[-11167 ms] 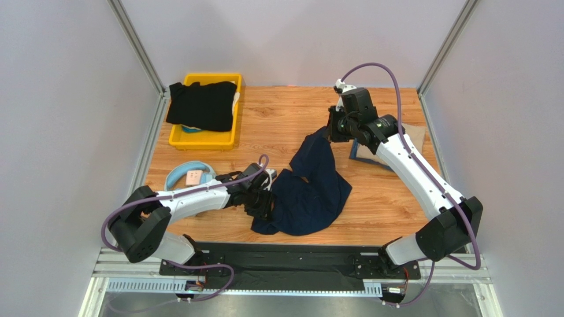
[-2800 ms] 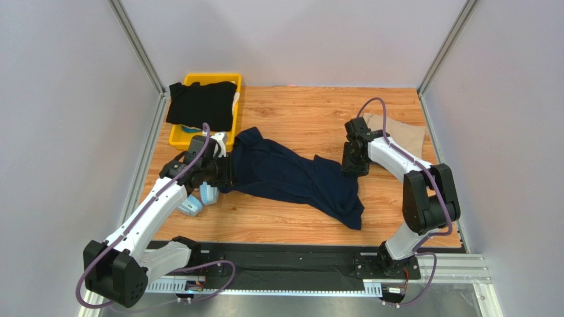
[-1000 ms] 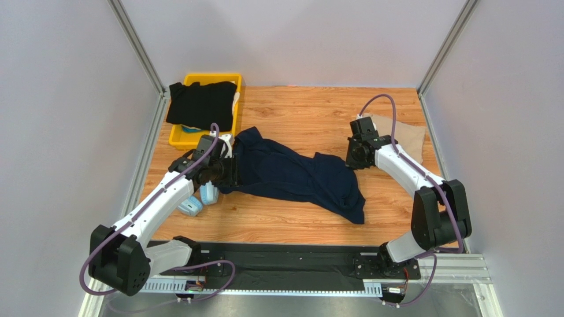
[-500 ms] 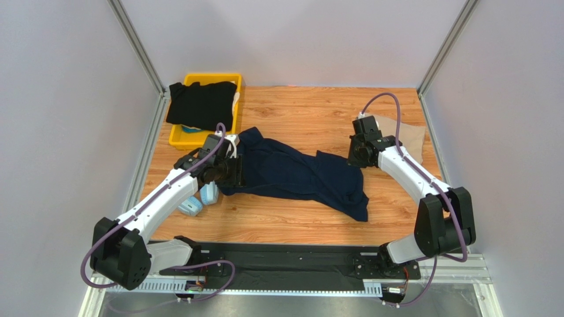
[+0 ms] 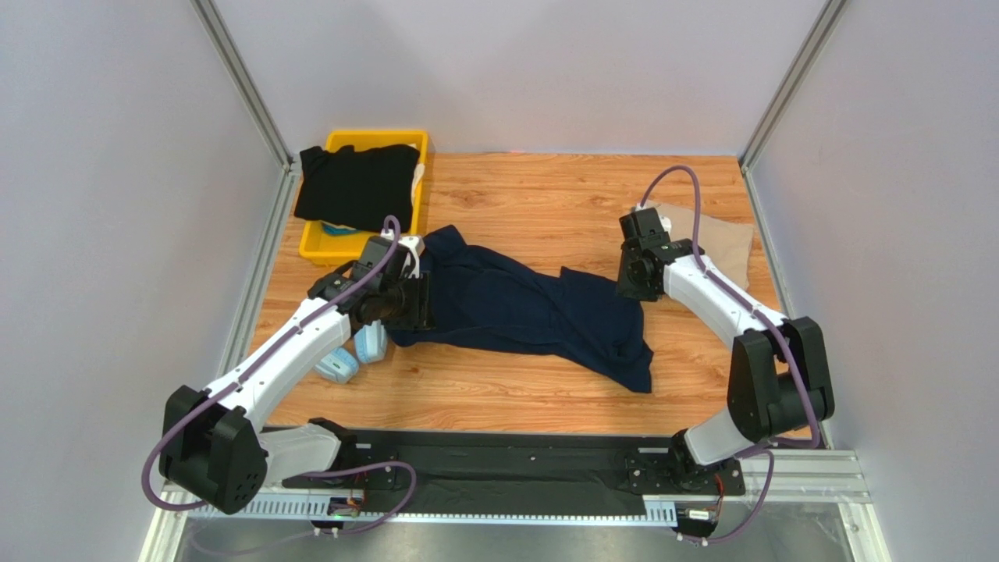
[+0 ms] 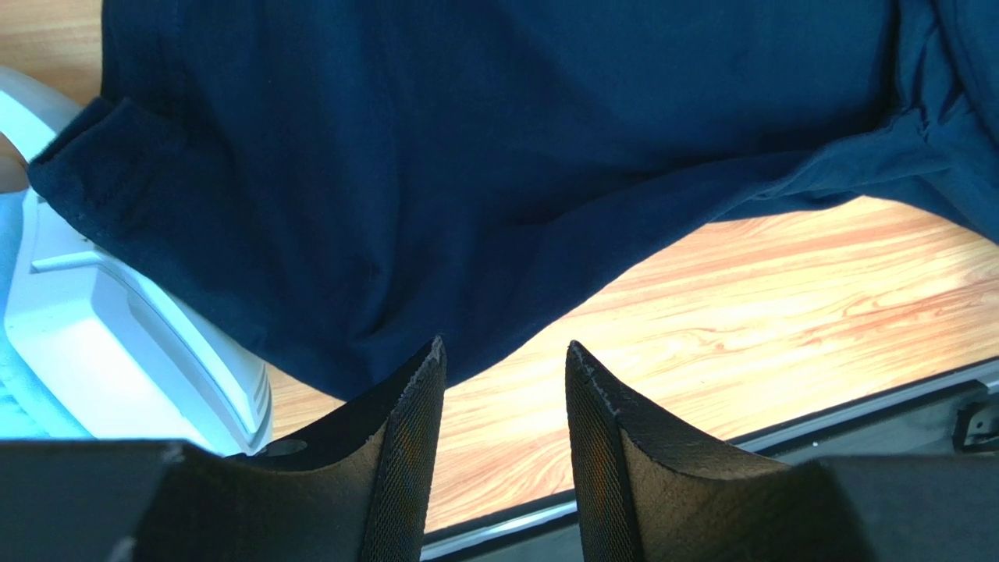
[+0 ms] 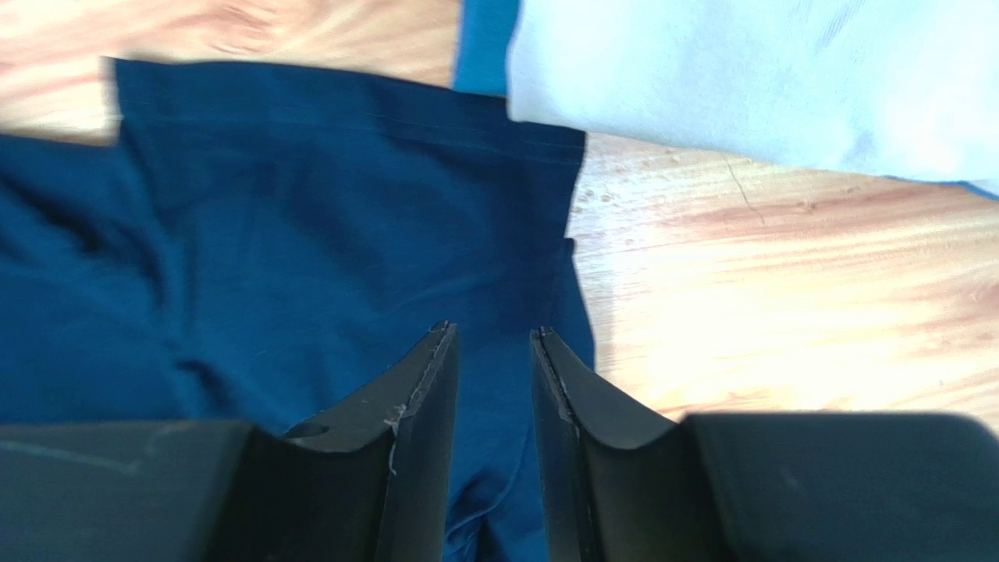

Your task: Fold and stack the t-shirts

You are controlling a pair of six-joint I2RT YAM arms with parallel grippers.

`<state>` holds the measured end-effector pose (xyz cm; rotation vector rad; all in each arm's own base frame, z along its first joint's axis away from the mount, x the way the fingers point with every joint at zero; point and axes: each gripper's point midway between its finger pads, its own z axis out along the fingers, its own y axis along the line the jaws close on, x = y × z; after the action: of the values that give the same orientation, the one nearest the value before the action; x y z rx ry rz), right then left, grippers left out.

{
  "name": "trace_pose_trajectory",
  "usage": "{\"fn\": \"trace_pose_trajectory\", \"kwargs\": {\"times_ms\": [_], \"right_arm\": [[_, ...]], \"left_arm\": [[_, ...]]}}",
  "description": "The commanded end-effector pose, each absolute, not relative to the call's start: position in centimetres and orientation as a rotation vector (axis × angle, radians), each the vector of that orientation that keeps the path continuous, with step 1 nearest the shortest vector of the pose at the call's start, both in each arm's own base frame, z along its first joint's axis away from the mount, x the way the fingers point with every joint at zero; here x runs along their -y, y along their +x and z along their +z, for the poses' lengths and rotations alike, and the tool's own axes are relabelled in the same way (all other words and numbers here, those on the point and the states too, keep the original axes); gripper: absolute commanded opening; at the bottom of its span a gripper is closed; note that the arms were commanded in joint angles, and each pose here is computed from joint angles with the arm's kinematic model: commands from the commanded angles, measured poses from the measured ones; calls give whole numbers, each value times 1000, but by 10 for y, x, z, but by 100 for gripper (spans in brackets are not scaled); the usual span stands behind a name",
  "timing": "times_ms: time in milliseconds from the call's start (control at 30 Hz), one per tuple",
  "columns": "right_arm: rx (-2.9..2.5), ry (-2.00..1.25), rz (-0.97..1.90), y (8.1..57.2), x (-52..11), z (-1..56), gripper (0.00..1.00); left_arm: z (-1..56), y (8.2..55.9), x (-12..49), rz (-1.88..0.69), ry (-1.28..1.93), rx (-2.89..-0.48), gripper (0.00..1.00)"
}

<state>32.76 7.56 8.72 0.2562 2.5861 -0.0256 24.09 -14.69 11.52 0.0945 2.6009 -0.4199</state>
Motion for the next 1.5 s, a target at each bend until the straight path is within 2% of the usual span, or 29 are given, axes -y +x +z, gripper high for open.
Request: {"fn": "trace_pose_trajectory", "kwargs": {"times_ms": [0,600,700,733,867,1267,1467], "right_arm": [[-2599,300,-119,332,-65,80,34],[-2649,335,-103,334,-65,60,33],[-2650,324,-68,335,-71,59,20],[-2651,324,-60,335,-72,59,12],[-2644,322,-52,336,-72,60,2],[-2539,303,66,334,-80,108,0],[-2451,298,97,330,-77,142,0]], "left_arm": [[132,250,152,-428,105,-2555,49],[125,249,151,-416,112,-2561,49],[122,249,153,-433,110,-2569,49],[121,248,153,-433,108,-2571,49],[120,248,154,-440,108,-2568,49],[124,253,152,-413,96,-2547,50],[142,277,144,-310,87,-2476,59]]}}
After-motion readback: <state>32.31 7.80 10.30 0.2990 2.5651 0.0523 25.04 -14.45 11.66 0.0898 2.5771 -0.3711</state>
